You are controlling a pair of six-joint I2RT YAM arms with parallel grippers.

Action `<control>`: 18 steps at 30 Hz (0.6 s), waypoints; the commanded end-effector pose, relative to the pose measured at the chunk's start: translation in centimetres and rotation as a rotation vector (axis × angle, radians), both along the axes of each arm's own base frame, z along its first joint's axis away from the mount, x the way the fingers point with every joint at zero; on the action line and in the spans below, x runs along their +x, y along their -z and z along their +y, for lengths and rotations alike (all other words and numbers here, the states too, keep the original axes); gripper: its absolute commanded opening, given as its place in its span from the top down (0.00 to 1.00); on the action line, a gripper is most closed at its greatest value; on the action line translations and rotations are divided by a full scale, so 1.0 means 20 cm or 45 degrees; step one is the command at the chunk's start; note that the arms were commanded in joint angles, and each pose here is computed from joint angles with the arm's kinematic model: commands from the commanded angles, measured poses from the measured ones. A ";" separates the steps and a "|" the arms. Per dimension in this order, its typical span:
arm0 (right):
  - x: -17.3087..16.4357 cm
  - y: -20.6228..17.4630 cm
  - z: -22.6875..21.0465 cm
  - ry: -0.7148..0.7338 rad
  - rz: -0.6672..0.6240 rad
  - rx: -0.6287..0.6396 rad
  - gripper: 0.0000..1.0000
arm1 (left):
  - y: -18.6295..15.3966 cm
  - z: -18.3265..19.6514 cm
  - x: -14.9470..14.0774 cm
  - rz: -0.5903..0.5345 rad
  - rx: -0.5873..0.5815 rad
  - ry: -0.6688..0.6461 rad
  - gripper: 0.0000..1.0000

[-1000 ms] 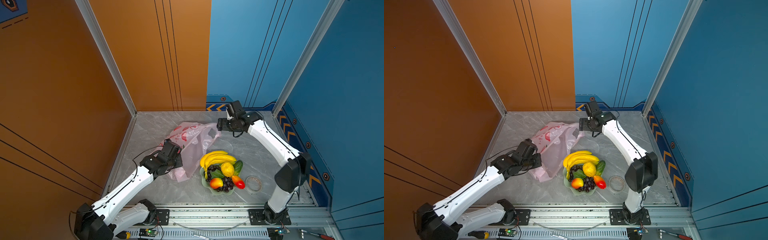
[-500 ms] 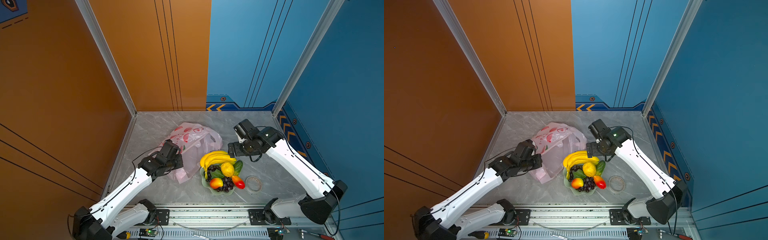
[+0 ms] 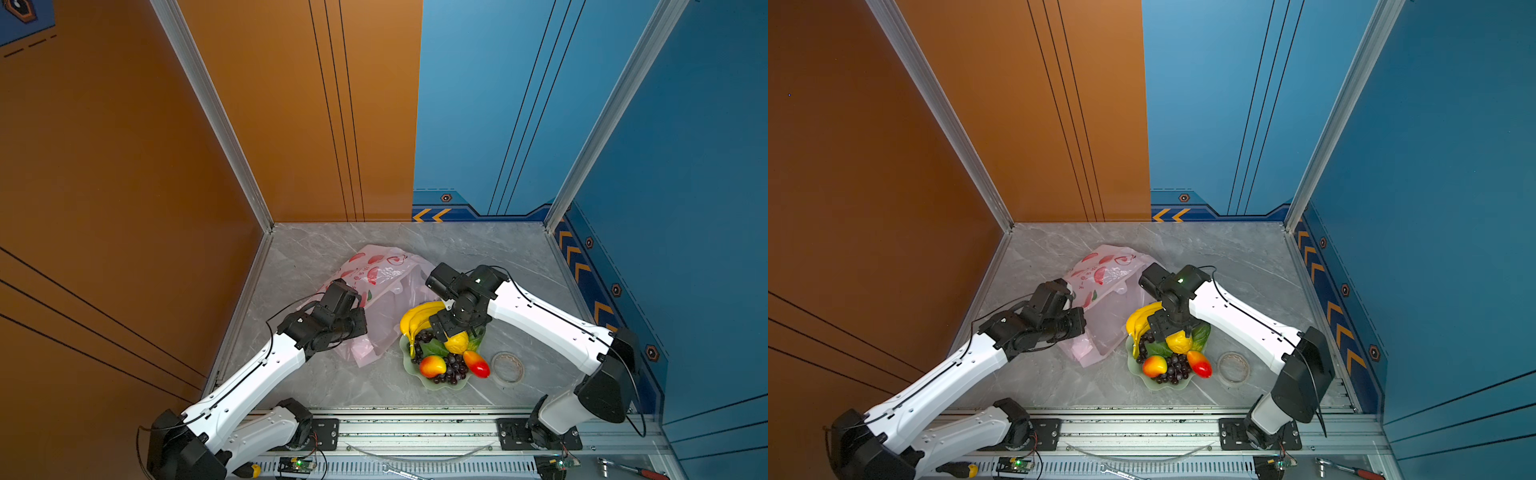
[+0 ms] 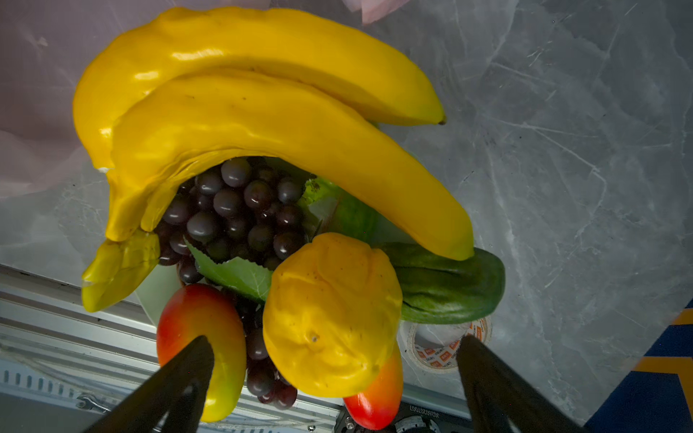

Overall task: Place the fruits into the plastic bag
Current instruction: Pick up the fruit from the plate.

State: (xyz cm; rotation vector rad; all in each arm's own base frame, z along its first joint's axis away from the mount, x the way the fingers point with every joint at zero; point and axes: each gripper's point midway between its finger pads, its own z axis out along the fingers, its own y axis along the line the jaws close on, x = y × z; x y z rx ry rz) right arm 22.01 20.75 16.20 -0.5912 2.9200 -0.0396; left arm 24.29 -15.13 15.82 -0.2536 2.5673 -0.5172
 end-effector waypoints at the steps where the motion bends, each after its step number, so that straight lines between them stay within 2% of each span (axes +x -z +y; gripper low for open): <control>1: -0.02 0.06 -0.01 -0.017 0.024 -0.051 0.02 | -0.04 -0.01 0.01 -0.014 -0.027 0.016 1.00; 6: -0.01 0.12 -0.01 0.013 0.033 -0.087 0.05 | -0.05 -0.01 0.01 -0.016 -0.031 0.008 1.00; 12: -0.01 0.17 -0.03 0.031 0.050 -0.123 0.17 | -0.06 0.00 0.00 -0.022 -0.029 0.000 1.00; 18: 0.00 0.17 -0.04 0.046 0.041 -0.136 0.24 | -0.07 0.01 0.00 -0.028 -0.029 -0.007 1.00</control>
